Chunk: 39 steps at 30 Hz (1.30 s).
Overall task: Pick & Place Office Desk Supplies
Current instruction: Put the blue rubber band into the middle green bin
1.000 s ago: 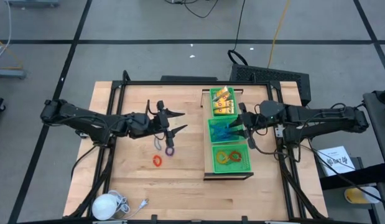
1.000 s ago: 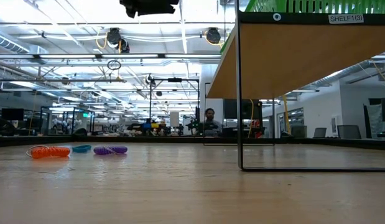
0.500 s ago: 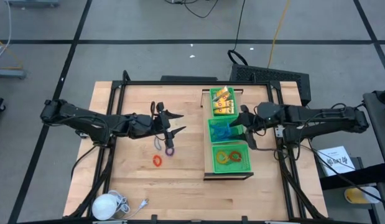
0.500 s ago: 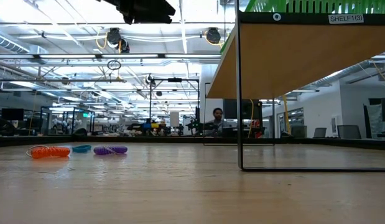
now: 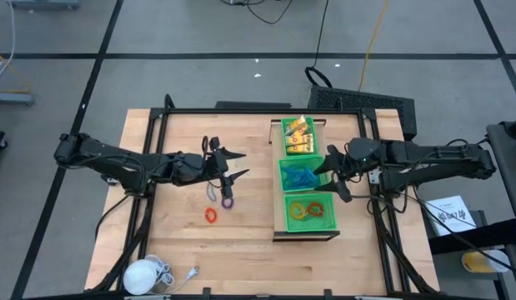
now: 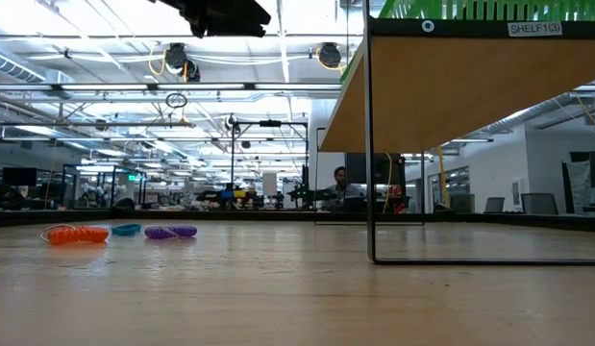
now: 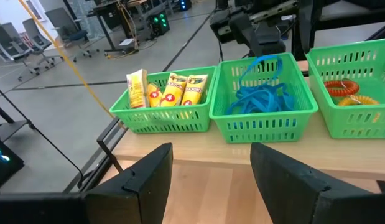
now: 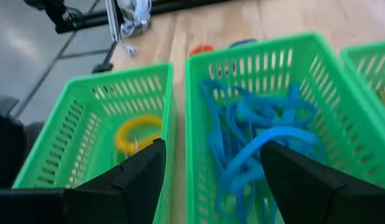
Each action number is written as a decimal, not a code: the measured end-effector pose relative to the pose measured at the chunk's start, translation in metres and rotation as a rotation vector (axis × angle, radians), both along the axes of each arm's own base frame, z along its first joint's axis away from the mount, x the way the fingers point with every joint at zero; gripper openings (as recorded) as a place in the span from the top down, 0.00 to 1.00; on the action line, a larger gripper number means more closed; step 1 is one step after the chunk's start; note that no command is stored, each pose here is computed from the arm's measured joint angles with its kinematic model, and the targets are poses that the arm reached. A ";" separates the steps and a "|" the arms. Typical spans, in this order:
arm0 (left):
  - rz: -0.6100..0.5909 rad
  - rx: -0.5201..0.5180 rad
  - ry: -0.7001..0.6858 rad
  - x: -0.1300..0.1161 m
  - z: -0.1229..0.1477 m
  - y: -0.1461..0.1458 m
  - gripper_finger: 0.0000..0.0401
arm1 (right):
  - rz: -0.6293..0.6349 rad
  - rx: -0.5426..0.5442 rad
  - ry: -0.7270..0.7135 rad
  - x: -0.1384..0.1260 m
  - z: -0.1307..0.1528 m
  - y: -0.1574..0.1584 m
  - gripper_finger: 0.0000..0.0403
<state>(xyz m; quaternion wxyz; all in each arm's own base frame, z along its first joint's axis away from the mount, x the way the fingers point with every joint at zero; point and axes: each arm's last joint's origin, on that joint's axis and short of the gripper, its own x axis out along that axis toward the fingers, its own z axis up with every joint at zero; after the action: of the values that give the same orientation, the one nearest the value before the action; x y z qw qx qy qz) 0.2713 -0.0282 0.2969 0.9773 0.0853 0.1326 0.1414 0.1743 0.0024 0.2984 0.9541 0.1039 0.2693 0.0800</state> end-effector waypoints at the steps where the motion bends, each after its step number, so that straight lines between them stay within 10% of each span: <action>1: 0.000 -0.002 0.000 0.000 0.000 0.000 0.44 | 0.000 -0.001 -0.008 0.001 0.001 0.000 0.37; 24: 0.023 -0.065 0.065 -0.003 -0.008 0.000 0.44 | -0.084 -0.126 -0.128 0.004 0.010 -0.004 0.37; 33: 0.357 -0.518 0.486 -0.036 -0.057 0.003 0.44 | -0.063 -0.158 -0.137 0.004 0.011 -0.004 0.37; 39: 0.762 -0.815 0.481 -0.050 -0.078 0.006 0.44 | -0.048 -0.190 -0.152 0.005 0.012 -0.004 0.37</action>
<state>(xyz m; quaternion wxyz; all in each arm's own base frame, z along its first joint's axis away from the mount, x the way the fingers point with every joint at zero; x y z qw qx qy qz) 0.2209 -0.0225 0.2188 0.7545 -0.3198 0.4144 0.3958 0.1789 -0.0014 0.3100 0.9789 0.0130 0.2001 0.0389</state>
